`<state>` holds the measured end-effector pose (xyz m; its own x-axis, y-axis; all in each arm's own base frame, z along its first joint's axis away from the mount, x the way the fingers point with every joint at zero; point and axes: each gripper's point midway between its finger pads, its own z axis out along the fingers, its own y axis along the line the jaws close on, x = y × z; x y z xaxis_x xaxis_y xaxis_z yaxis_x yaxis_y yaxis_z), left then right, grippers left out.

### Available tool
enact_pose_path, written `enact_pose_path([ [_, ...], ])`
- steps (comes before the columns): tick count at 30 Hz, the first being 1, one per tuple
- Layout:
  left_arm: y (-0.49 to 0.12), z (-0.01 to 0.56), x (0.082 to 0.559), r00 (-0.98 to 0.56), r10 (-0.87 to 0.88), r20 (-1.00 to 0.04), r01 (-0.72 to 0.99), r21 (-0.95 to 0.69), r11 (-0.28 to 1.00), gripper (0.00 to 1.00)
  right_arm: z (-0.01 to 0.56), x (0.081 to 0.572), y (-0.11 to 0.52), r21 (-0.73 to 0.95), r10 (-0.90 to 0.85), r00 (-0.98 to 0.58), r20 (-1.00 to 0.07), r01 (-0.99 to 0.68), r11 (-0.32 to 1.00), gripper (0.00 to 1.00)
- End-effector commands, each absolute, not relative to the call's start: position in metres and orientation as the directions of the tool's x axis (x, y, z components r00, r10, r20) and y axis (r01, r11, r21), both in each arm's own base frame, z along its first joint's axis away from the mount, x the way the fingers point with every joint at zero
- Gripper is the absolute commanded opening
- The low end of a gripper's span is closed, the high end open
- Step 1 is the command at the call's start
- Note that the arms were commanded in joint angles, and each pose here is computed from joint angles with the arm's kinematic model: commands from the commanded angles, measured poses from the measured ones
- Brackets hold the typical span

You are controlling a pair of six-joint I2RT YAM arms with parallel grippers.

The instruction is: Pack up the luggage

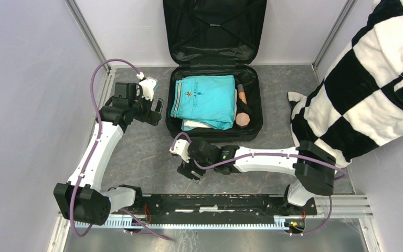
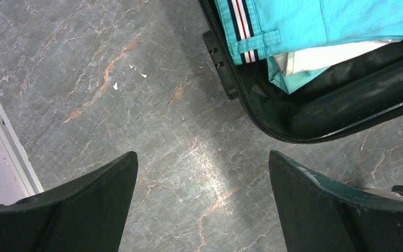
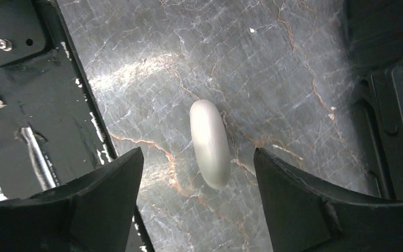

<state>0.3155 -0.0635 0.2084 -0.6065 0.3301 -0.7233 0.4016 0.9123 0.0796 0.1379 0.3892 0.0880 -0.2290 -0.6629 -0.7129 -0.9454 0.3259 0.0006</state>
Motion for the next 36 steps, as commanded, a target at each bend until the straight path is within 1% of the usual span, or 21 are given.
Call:
enact_pose_path([
  [1, -0.061, 0.224, 0.32, -0.57, 0.338, -0.749, 0.402, 0.105, 0.91, 1.0, 0.104, 0.151, 0.413, -0.029, -0.627, -0.178, -0.759, -0.952, 0.305, 0.8],
  [4, -0.06, 0.223, 0.319, -0.57, 0.344, -0.746, 0.402, 0.112, 0.909, 1.0, 0.101, 0.153, 0.416, -0.023, -0.627, -0.181, -0.758, -0.953, 0.303, 0.62],
  [6, -0.059, 0.222, 0.319, -0.57, 0.348, -0.745, 0.4, 0.118, 0.909, 1.0, 0.101, 0.154, 0.415, -0.02, -0.625, -0.186, -0.758, -0.951, 0.307, 0.44],
  [7, -0.058, 0.222, 0.319, -0.569, 0.349, -0.745, 0.4, 0.121, 0.909, 1.0, 0.104, 0.156, 0.415, -0.023, -0.623, -0.187, -0.759, -0.949, 0.313, 0.29],
  [8, -0.058, 0.221, 0.319, -0.569, 0.351, -0.744, 0.399, 0.123, 0.908, 1.0, 0.108, 0.158, 0.413, -0.029, -0.62, -0.19, -0.761, -0.945, 0.325, 0.11],
  [9, -0.057, 0.22, 0.319, -0.569, 0.352, -0.743, 0.398, 0.126, 0.909, 1.0, 0.113, 0.16, 0.412, -0.028, -0.613, -0.193, -0.766, -0.943, 0.332, 0.01],
  [13, -0.058, 0.218, 0.318, -0.572, 0.352, -0.74, 0.399, 0.123, 0.909, 1.0, 0.156, 0.183, 0.402, -0.032, -0.553, -0.216, -0.805, -0.914, 0.403, 0.0],
  [16, -0.057, 0.217, 0.318, -0.571, 0.354, -0.74, 0.399, 0.126, 0.908, 1.0, 0.198, 0.218, 0.38, 0.006, -0.486, -0.289, -0.825, -0.863, 0.505, 0.0],
  [19, -0.057, 0.217, 0.318, -0.57, 0.354, -0.742, 0.399, 0.127, 0.908, 1.0, 0.233, 0.265, 0.332, 0.056, -0.376, -0.406, -0.833, -0.738, 0.673, 0.0],
  [22, -0.058, 0.218, 0.318, -0.567, 0.352, -0.745, 0.401, 0.125, 0.908, 1.0, 0.246, 0.307, 0.268, 0.082, -0.262, -0.498, -0.826, -0.568, 0.819, 0.0],
  [26, -0.059, 0.215, 0.318, -0.569, 0.348, -0.745, 0.403, 0.117, 0.908, 1.0, 0.241, 0.346, 0.195, 0.072, -0.163, -0.57, -0.805, -0.366, 0.928, 0.0],
  [29, -0.059, 0.216, 0.317, -0.569, 0.345, -0.746, 0.402, 0.114, 0.909, 1.0, 0.22, 0.362, 0.157, 0.065, -0.113, -0.627, -0.77, -0.254, 0.965, 0.0],
  [31, -0.059, 0.216, 0.317, -0.566, 0.346, -0.748, 0.402, 0.116, 0.908, 1.0, 0.2, 0.366, 0.142, 0.047, -0.1, -0.662, -0.743, -0.2, 0.979, 0.0],
  [36, -0.059, 0.215, 0.316, -0.568, 0.35, -0.745, 0.404, 0.118, 0.907, 1.0, 0.161, 0.377, 0.128, 0.009, -0.102, -0.714, -0.693, -0.15, 0.989, 0.0],
])
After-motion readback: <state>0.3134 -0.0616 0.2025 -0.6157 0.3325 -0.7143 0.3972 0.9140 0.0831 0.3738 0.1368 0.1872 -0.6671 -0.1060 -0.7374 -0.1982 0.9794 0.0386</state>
